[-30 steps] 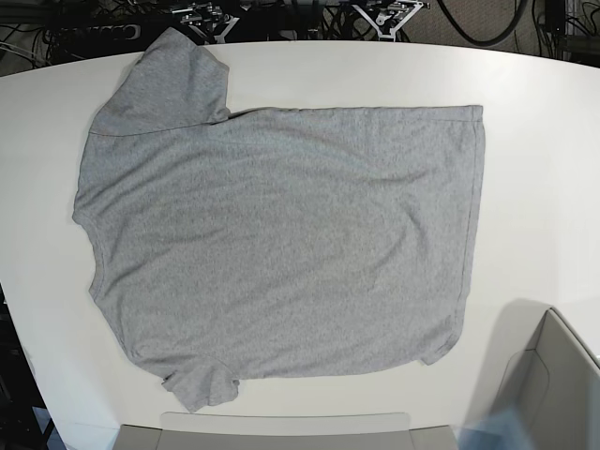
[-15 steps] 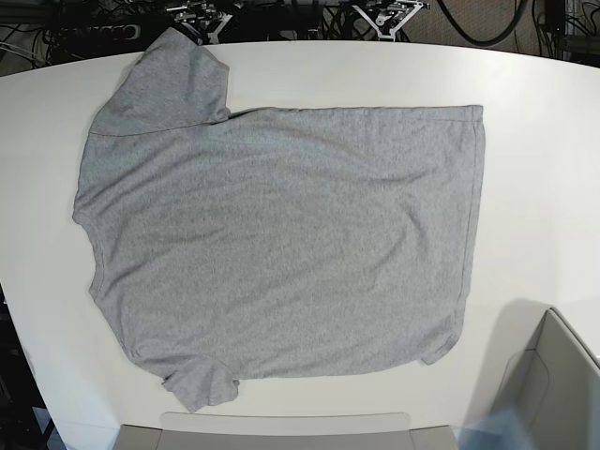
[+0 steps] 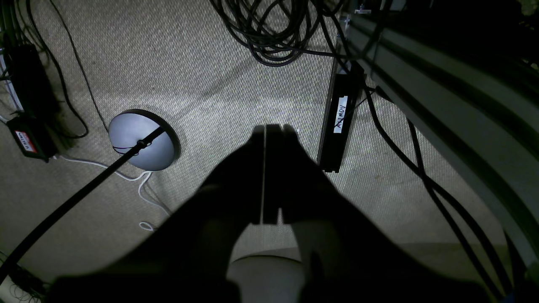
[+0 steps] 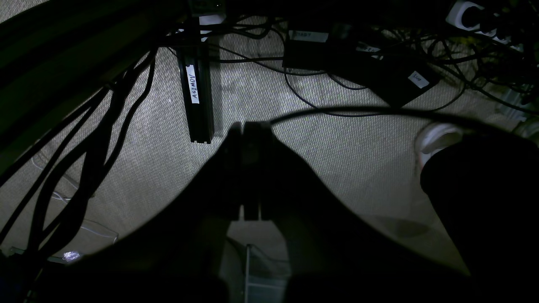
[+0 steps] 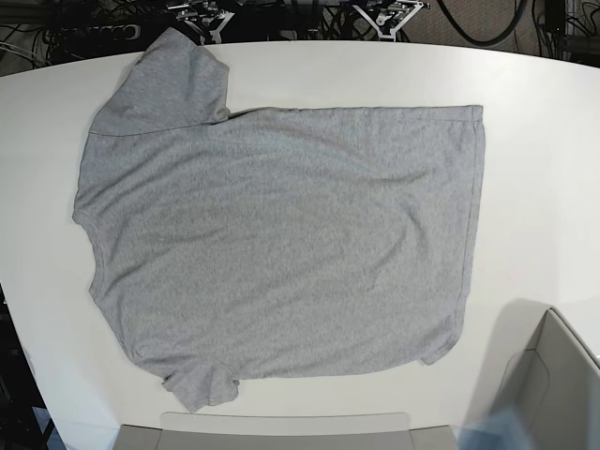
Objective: Fold the T-shirt properly
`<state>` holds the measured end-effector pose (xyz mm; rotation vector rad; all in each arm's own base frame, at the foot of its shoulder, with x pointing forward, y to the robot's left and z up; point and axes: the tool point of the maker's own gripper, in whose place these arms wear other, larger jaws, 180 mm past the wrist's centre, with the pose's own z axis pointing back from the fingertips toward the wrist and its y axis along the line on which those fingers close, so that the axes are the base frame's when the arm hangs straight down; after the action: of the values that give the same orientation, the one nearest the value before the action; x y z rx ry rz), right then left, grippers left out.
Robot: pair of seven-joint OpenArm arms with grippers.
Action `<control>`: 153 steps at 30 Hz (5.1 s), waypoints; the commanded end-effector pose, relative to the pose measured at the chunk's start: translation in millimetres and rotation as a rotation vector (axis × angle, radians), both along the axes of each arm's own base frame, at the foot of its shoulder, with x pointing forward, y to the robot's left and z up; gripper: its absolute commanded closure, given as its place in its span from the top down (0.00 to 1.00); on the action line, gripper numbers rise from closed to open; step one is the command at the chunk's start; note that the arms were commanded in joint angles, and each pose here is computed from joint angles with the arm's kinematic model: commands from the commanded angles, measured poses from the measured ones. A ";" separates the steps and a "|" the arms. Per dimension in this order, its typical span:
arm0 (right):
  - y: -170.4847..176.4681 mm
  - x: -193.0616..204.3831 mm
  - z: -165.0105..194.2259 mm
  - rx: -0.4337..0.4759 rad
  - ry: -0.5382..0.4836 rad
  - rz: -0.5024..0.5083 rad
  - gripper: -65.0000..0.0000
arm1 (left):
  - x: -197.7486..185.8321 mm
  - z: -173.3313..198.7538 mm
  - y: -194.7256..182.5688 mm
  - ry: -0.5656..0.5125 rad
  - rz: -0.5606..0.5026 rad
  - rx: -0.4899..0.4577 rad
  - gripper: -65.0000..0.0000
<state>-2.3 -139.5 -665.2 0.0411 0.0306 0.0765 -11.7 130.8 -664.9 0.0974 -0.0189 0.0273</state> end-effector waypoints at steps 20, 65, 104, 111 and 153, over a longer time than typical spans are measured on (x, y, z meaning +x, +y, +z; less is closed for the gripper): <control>-25.5 -35.8 2.6 -0.031 -0.020 -0.016 0.01 | -22.0 8.1 21.1 -0.164 -0.039 0.040 0.00; -27.4 0.7 320.2 0.219 -1.117 -0.384 0.01 | -13.4 275.6 51.2 -1.408 -0.287 0.178 0.04; -107.0 101.2 271.1 0.290 -0.949 -0.685 0.37 | -13.6 273.6 52.4 -1.371 -0.280 0.181 0.13; -107.7 98.7 249.7 0.279 -0.891 -0.711 0.37 | -11.5 273.9 53.2 -1.377 -0.279 0.185 0.13; -98.9 111.0 242.0 0.312 -0.854 -0.685 0.37 | 149.4 354.7 70.1 -1.359 0.160 0.042 0.33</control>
<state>119.4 -239.6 -416.4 0.3372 -0.9045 -0.6054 134.5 199.5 -324.4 0.1037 -1.3181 0.2694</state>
